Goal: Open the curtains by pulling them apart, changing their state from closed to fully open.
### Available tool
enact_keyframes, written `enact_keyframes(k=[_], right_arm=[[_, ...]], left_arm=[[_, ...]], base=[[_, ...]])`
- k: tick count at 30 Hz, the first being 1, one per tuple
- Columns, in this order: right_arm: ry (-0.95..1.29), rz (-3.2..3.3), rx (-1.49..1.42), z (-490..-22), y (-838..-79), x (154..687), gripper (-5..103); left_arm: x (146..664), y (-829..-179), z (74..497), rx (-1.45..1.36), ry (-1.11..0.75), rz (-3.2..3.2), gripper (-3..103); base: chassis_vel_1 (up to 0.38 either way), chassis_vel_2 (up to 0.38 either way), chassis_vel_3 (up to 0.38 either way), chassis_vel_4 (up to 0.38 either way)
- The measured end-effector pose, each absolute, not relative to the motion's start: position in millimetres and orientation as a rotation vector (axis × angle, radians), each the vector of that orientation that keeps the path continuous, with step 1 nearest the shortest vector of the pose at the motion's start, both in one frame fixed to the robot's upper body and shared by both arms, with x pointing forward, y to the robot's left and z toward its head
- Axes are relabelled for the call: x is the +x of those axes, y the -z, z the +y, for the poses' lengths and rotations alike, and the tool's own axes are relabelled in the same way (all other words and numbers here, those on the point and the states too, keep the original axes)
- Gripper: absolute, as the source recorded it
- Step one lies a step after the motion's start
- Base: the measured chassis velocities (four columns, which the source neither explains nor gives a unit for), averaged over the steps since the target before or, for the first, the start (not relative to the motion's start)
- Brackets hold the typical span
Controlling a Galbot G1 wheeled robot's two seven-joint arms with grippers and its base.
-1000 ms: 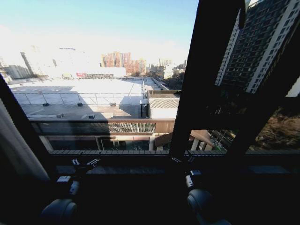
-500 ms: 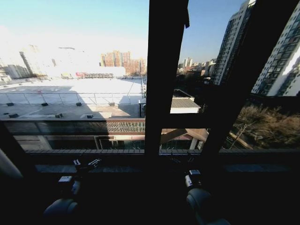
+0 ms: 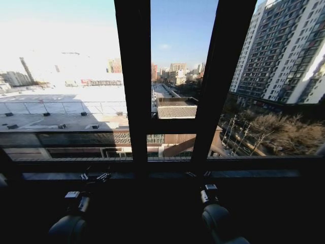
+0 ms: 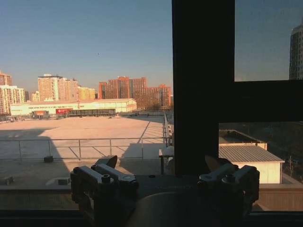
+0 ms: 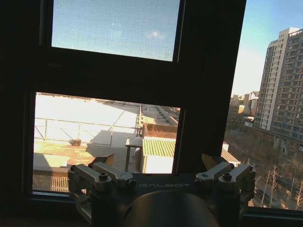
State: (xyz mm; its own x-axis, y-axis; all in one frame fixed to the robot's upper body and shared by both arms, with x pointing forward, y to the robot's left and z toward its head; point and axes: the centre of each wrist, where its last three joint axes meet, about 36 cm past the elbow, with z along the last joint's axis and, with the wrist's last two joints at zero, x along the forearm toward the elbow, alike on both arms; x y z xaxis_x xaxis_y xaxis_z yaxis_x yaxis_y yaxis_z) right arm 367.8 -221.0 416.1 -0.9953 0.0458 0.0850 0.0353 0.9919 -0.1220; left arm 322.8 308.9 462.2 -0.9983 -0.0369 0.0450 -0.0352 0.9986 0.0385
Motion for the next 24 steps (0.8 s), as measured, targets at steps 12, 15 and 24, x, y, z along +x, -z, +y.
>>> enact_keyframes(k=[12,15,24], right_arm=[[-0.191,-3.047,-0.095,-223.2,-416.3,367.7,100],[-0.192,-3.046,-0.098,-223.2,-416.4,367.9,100],[-0.183,-3.046,-0.094,-220.6,-416.0,368.3,100]], left_arm=[[325.7,-458.8,306.2,0.043,0.051,-3.09,100],[326.5,-458.1,306.5,0.044,0.052,-3.09,100],[326.2,-454.6,309.6,0.056,0.055,-3.091,100]], base=[[0.104,-0.351,-0.104,0.345],[0.222,-0.382,-0.216,0.386],[0.115,-0.375,-0.11,0.364]])
